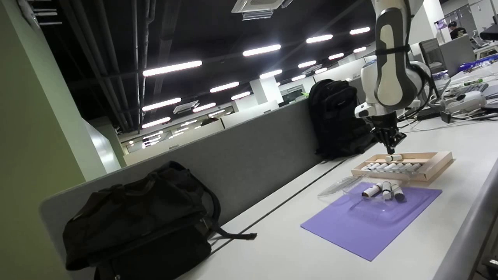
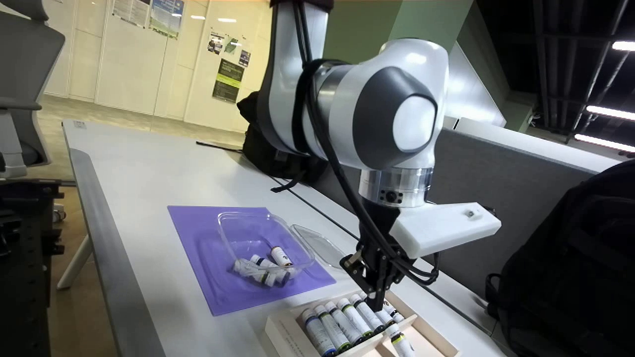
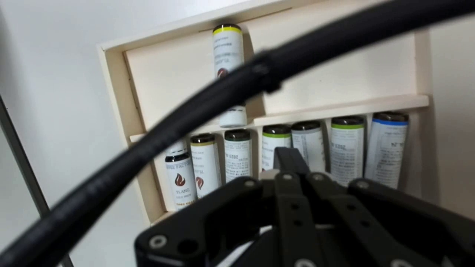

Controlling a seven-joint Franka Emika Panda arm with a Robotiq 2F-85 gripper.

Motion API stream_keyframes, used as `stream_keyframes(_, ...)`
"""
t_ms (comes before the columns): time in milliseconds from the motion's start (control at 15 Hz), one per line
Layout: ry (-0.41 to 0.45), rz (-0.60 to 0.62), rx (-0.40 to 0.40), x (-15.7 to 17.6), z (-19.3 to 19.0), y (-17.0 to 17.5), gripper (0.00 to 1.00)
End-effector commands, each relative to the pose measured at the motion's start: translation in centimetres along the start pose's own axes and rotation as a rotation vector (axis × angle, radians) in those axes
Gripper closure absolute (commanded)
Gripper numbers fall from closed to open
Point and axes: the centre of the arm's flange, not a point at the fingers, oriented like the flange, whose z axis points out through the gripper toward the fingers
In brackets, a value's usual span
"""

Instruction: Put the white object into the tray.

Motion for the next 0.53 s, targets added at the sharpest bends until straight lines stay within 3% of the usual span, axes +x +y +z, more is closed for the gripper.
stream_keyframes(0,-0.005,0.007,-0.040,-1.7,1.2,1.8,1.00)
stream_keyframes(467,-0.045,0.042,-0.038,-3.3,0.9,2.4,1.00)
